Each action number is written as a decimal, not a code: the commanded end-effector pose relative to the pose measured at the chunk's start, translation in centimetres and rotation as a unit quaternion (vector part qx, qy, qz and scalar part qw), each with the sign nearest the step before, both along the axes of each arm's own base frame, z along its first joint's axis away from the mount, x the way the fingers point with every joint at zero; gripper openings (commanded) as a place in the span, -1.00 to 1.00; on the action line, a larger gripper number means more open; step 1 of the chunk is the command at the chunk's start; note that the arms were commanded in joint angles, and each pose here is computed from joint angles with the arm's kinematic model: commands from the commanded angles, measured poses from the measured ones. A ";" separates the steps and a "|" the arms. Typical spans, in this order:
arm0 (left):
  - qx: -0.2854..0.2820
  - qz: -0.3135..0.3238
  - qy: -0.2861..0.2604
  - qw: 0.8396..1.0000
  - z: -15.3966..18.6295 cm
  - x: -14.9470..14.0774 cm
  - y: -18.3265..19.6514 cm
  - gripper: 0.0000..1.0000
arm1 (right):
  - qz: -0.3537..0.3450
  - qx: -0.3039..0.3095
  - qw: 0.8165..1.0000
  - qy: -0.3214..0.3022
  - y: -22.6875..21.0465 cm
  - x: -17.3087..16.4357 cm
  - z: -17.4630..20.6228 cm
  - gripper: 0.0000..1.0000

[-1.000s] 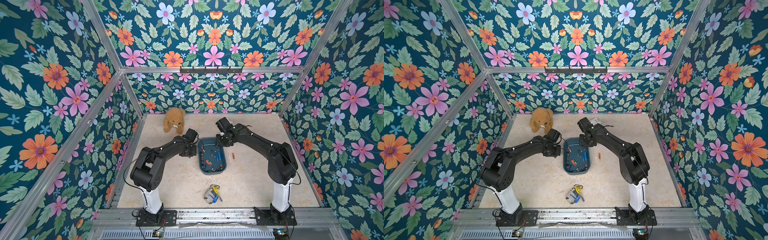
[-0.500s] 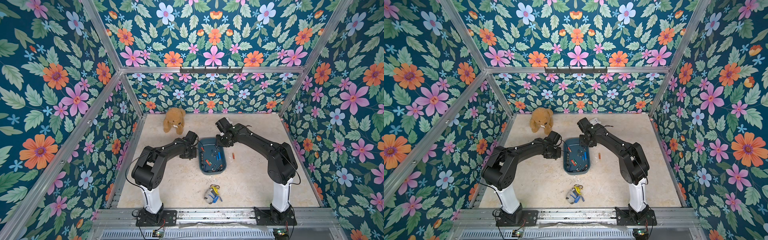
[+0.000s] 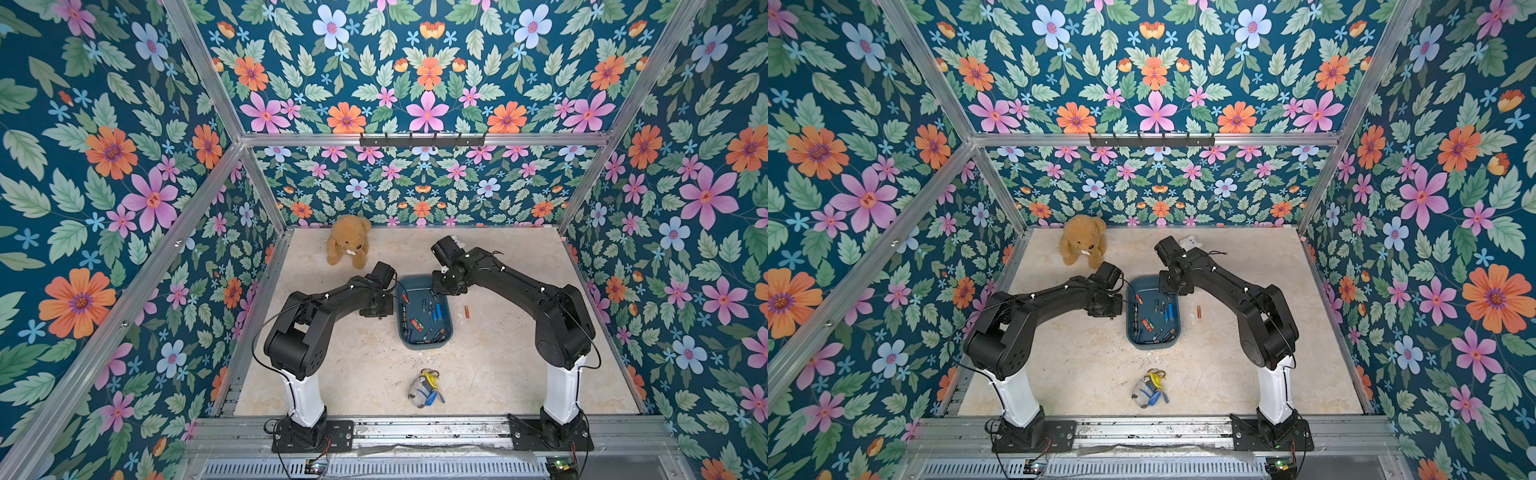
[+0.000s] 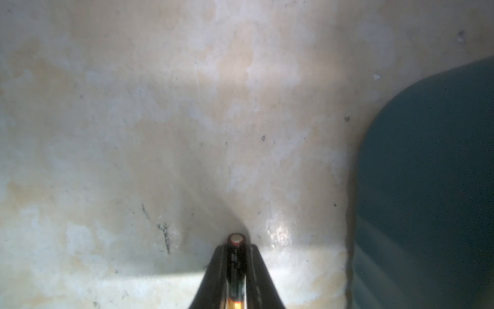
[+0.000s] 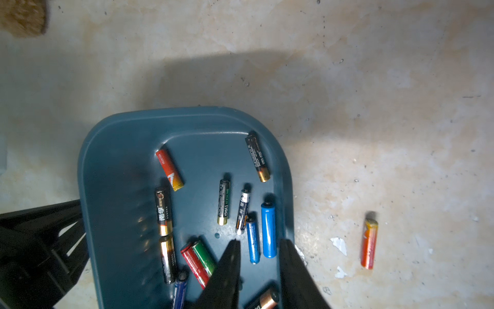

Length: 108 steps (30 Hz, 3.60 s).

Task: Take the batteries out of the storage box
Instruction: Place the battery at the center of the board, then pick up the battery from the storage box.

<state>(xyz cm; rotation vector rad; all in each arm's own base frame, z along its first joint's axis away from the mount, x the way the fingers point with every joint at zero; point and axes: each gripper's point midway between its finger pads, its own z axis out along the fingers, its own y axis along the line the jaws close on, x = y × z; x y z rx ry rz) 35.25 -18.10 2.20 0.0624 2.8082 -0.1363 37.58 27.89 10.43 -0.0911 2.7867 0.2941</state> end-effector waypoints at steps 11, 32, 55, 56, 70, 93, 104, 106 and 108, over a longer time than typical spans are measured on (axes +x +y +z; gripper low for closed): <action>-0.011 0.006 -0.008 1.000 1.3 0.4 -0.3 -0.42 | 0.008 0.004 1.000 -0.001 0.6 -0.3 0.1 -0.37; -0.029 0.021 -0.038 0.999 5.7 1.2 0.2 -0.32 | 0.025 -0.004 0.999 0.031 2.3 -2.8 -3.3 -0.40; -0.031 0.025 -0.031 0.999 5.6 0.5 0.5 -0.32 | 0.030 -0.022 0.997 0.066 1.9 -4.5 -7.5 -0.50; -0.031 0.025 -0.030 0.999 5.5 0.5 0.5 -0.32 | 0.030 -0.022 0.997 0.068 1.8 -4.6 -7.7 -0.49; -0.033 0.027 -0.030 0.999 5.6 0.4 0.5 -0.32 | 0.034 -0.034 0.996 0.078 1.5 -4.9 -8.8 -0.56; -0.032 0.029 -0.029 0.999 5.7 0.3 0.6 -0.32 | 0.032 -0.018 0.998 0.052 1.8 -4.4 -5.4 -0.67; -0.032 0.029 -0.026 0.999 5.6 0.1 0.7 -0.32 | 0.029 0.003 0.999 0.021 2.3 -3.4 -1.5 -0.68; -0.032 0.030 -0.026 0.999 5.6 0.1 0.7 -0.32 | 0.028 0.006 0.999 0.014 2.2 -3.2 -0.6 -0.68; -0.032 0.031 -0.027 0.999 5.6 0.1 0.7 -0.32 | 0.025 0.007 1.000 0.009 1.9 -2.9 0.0 -0.68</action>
